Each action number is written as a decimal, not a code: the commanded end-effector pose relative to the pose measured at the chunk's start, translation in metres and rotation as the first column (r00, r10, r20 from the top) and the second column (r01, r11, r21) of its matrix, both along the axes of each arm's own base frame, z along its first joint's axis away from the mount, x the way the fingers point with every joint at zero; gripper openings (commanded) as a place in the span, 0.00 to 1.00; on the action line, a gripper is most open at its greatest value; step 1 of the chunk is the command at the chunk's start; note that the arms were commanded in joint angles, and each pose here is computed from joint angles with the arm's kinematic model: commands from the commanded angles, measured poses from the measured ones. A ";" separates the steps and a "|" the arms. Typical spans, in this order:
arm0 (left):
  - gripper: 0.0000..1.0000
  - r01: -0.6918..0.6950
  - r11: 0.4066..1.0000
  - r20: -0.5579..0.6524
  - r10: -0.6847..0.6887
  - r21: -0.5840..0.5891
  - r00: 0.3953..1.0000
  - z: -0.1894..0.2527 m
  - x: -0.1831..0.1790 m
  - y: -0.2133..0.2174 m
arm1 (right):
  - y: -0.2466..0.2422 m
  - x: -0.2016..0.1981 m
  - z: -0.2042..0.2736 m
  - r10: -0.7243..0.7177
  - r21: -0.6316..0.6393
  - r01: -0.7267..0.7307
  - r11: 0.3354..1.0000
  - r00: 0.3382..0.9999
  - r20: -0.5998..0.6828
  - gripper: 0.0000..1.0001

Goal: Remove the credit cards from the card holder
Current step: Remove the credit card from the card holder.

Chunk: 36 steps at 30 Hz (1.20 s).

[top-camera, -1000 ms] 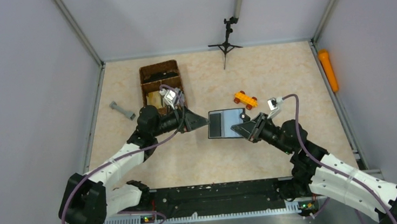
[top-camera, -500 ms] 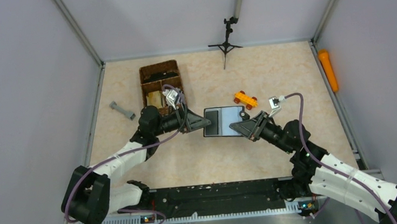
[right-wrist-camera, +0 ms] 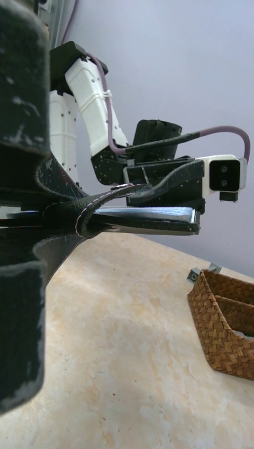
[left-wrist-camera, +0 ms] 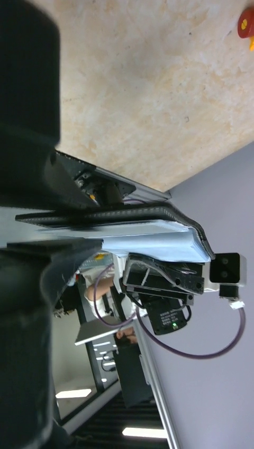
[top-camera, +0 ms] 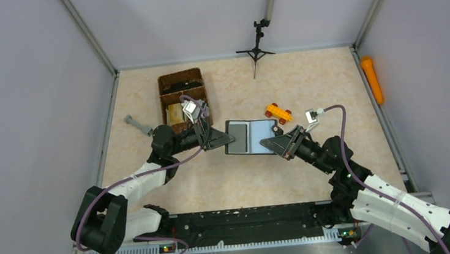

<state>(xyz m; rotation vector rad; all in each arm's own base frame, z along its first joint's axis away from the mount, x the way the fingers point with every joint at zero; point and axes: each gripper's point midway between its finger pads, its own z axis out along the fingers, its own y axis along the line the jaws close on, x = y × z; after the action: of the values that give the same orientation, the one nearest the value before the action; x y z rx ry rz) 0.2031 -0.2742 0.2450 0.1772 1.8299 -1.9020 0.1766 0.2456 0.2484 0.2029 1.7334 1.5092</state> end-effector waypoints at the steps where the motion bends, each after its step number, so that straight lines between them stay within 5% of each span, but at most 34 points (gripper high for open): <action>1: 0.22 0.025 0.999 0.072 -0.022 -0.032 0.997 0.012 -0.005 0.002 | -0.003 -0.003 0.026 0.004 0.061 -0.008 0.998 0.998 0.067 0.00; 7: 0.05 0.025 0.999 0.059 -0.023 -0.036 0.998 0.011 -0.004 0.002 | -0.004 -0.002 0.026 0.003 0.002 -0.003 1.000 0.997 0.073 0.00; 11: 0.00 0.022 0.999 0.052 -0.020 -0.034 0.998 0.010 -0.003 0.002 | -0.013 0.005 0.015 -0.053 -0.102 0.059 0.993 0.997 0.060 0.36; 15: 0.00 -0.014 1.000 0.035 0.014 -0.001 0.999 0.002 0.003 0.002 | -0.034 0.013 0.007 -0.129 -0.300 0.144 0.943 0.989 0.067 0.51; 20: 0.00 -0.066 0.995 0.047 0.063 0.076 0.997 -0.010 0.011 0.003 | -0.052 0.013 0.026 -0.145 -0.426 0.187 0.885 0.981 0.130 0.47; 24: 0.00 -0.092 0.990 0.064 0.085 0.107 0.994 -0.014 0.015 0.004 | -0.038 0.011 0.038 -0.067 -0.428 0.132 0.894 0.984 0.165 0.30; 36: 0.00 -0.031 0.999 0.074 0.030 0.009 0.997 0.000 0.005 -0.001 | 0.019 0.010 0.019 0.139 -0.384 -0.095 0.919 0.986 0.088 0.31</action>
<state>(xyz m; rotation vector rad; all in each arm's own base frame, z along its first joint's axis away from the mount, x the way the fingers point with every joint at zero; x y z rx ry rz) 0.2122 -0.2726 0.2118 0.1347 1.9515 -1.7659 0.1921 0.2470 0.2539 -0.1490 1.9938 1.0714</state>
